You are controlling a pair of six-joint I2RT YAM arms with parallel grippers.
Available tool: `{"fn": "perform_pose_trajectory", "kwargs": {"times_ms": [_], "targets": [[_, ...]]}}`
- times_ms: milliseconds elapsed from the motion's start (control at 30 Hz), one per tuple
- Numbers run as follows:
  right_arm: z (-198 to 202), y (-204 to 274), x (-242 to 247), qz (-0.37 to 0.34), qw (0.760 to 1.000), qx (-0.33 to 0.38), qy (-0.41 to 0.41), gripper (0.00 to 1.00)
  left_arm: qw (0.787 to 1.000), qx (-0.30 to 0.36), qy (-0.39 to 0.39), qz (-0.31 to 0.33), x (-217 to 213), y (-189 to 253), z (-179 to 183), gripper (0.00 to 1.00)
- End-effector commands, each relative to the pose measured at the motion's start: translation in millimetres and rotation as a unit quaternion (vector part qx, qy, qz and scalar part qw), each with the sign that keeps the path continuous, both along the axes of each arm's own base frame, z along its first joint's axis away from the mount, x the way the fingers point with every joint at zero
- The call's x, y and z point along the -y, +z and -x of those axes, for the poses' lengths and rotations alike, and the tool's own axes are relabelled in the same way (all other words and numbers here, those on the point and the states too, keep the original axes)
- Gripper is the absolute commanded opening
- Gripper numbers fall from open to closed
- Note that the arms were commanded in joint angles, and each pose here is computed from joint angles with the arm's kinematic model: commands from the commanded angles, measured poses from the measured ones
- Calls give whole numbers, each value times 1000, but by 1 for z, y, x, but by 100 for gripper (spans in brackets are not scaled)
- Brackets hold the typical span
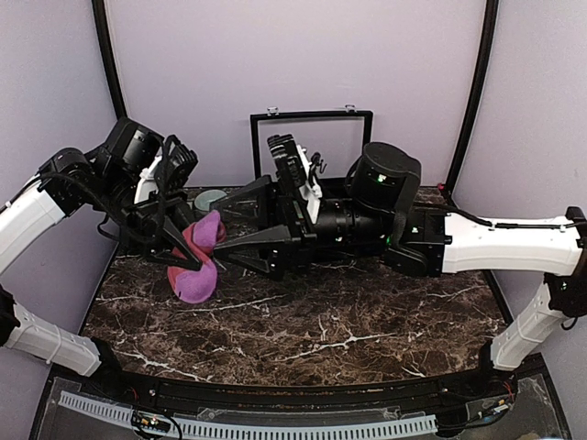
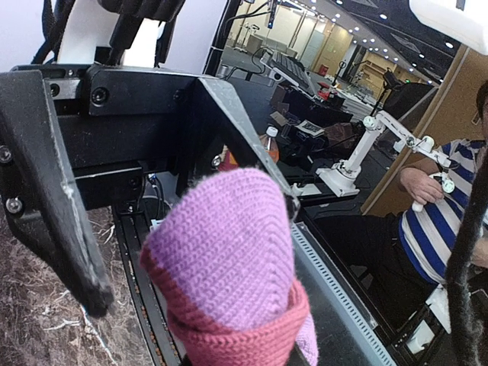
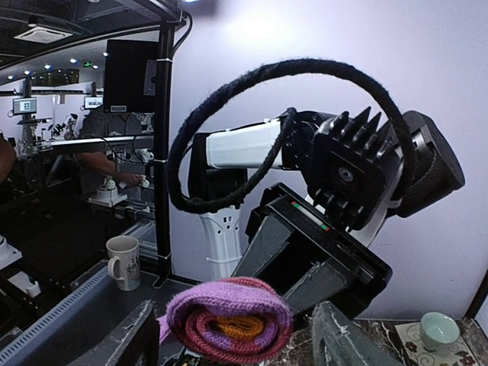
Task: Roll the socks
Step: Roll the sock at the center of the board.
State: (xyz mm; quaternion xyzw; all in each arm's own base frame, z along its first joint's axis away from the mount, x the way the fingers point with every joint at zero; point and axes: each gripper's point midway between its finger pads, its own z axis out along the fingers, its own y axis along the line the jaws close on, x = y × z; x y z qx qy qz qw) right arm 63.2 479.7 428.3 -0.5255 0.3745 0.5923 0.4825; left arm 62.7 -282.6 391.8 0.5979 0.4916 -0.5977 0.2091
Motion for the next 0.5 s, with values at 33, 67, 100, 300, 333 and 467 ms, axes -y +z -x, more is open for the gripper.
{"fn": "perform_pose_trajectory", "kwargs": {"times_ms": [33, 67, 100, 300, 333, 467], "targets": [[12, 17, -8, -10, 999, 14, 38, 66, 999, -38, -21, 8, -4, 4, 7, 0], [13, 20, -9, -10, 999, 16, 40, 66, 999, -41, -21, 7, -4, 3, 6, 0], [13, 14, -14, -3, 999, 15, 44, 65, 999, -42, -22, 8, -4, 4, 6, 0], [18, 8, -24, 3, 998, 13, 69, 54, 998, -48, -25, 15, -4, 10, 6, 0], [20, 7, -24, 5, 997, 14, 76, 50, 998, -49, -28, 17, -4, 11, 7, 0], [21, 8, -23, 3, 996, 8, 85, 20, 998, -56, -33, 21, -6, 15, 8, 0]]}}
